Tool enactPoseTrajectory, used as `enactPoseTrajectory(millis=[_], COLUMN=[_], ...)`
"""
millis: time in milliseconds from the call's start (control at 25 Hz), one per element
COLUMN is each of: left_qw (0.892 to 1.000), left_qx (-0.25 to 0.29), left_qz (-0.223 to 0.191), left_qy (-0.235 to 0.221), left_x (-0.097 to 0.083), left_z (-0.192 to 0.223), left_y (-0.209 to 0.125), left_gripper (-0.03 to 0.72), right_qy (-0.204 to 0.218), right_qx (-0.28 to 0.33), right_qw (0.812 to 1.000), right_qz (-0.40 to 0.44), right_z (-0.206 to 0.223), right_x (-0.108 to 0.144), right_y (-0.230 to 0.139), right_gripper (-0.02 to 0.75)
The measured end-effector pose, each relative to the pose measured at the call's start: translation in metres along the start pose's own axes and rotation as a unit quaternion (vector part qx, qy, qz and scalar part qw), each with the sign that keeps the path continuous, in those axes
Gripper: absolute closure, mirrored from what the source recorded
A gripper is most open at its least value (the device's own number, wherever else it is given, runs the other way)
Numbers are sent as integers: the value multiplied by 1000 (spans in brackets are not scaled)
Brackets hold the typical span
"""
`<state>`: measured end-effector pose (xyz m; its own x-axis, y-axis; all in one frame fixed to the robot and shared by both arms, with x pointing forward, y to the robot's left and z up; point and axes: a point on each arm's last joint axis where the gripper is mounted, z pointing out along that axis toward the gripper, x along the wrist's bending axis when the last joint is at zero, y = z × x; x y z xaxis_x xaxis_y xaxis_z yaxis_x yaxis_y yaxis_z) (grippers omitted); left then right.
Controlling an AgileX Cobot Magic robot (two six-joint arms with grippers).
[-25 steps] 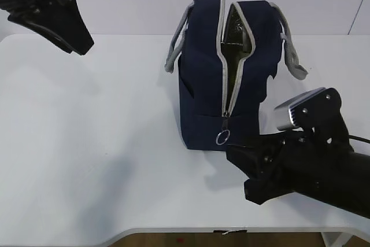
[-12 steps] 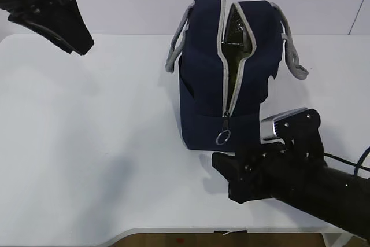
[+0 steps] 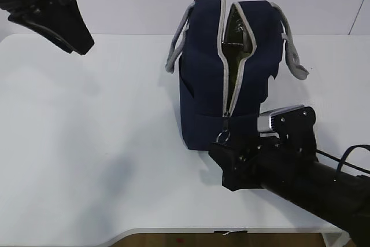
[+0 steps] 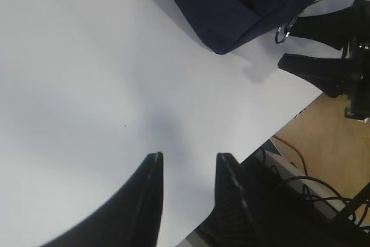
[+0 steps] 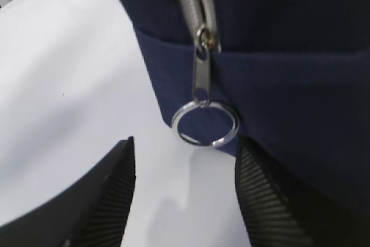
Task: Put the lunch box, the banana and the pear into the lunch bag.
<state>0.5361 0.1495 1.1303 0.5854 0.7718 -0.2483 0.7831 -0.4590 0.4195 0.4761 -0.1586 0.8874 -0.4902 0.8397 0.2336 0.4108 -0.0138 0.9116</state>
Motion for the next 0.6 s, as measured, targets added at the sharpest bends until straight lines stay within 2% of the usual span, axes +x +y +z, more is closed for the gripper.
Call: enactPoseTrajectory(millis=[600], left_qw=[1000], left_qx=[1], left_qz=[1], left_qy=[3], left_x=[0], left_z=[0], left_y=[0], left_gripper=[452], right_qy=[14], right_qx=[-16], right_qw=[1000], right_qz=[-8], right_z=[17], right_x=[1], right_y=[5], right_gripper=[293])
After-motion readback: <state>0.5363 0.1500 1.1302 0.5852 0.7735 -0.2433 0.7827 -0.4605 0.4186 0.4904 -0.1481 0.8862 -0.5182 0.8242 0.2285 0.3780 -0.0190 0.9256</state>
